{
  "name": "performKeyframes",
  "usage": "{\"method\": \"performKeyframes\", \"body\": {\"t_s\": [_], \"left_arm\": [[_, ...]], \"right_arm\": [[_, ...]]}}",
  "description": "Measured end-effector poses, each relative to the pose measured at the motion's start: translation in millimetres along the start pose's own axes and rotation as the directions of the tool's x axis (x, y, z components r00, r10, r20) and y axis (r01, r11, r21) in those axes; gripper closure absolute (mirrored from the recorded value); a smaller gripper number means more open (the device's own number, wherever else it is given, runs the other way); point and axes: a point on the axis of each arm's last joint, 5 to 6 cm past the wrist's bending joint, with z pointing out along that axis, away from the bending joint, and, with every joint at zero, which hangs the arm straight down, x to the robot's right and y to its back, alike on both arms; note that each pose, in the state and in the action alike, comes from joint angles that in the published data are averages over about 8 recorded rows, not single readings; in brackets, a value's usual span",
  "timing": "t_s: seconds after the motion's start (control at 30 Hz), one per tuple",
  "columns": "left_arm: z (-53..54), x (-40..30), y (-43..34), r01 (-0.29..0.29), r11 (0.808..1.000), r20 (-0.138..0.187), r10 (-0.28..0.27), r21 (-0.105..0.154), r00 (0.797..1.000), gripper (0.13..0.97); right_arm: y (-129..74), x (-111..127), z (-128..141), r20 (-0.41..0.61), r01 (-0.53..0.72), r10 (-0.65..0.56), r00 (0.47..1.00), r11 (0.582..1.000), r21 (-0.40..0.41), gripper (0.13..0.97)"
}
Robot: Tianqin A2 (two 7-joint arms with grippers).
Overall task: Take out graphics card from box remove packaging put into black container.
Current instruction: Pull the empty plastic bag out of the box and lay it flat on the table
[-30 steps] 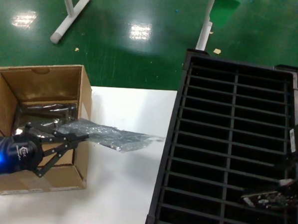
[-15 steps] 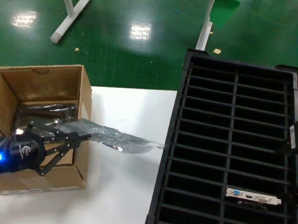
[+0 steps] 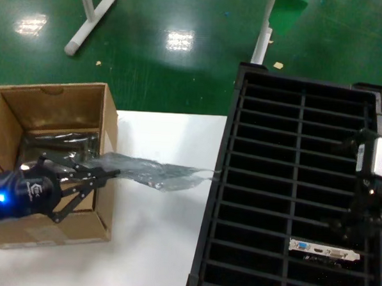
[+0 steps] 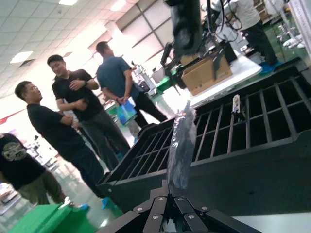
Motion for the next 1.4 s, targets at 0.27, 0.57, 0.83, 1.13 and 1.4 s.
{"method": "performKeyframes", "body": {"t_s": [0.27, 0.57, 0.83, 1.13, 1.4], "left_arm": [[3.1, -4.1, -2.9, 0.004, 1.000, -0.018, -0.003, 0.015, 1.000, 0.955], [11.1, -10.3, -8.3, 0.012, 0.999, -0.047, -0.010, 0.050, 0.999, 0.955], [15.4, -9.9, -10.5, 0.028, 0.998, -0.103, -0.022, 0.053, 0.994, 0.955], [16.4, -14.0, -8.6, -0.004, 1.000, -0.187, 0.004, 0.004, 0.982, 0.955], [9.0, -28.2, -6.7, -0.069, 0.996, -0.209, 0.055, -0.058, 0.976, 0.955]], "right_arm": [[37.8, -13.0, 37.2, -0.169, -0.079, 0.098, 0.981, 0.990, 0.116, 0.249], [46.2, -18.0, 45.6, -0.198, -0.098, 0.125, 0.972, 0.986, 0.138, 0.159], [43.7, -17.6, 43.0, -0.180, -0.090, 0.113, 0.977, 0.988, 0.129, 0.131], [43.3, -17.5, 42.6, -0.177, -0.089, 0.111, 0.978, 0.988, 0.127, 0.130], [43.3, -17.6, 42.5, -0.176, -0.089, 0.111, 0.978, 0.988, 0.127, 0.130]]}}
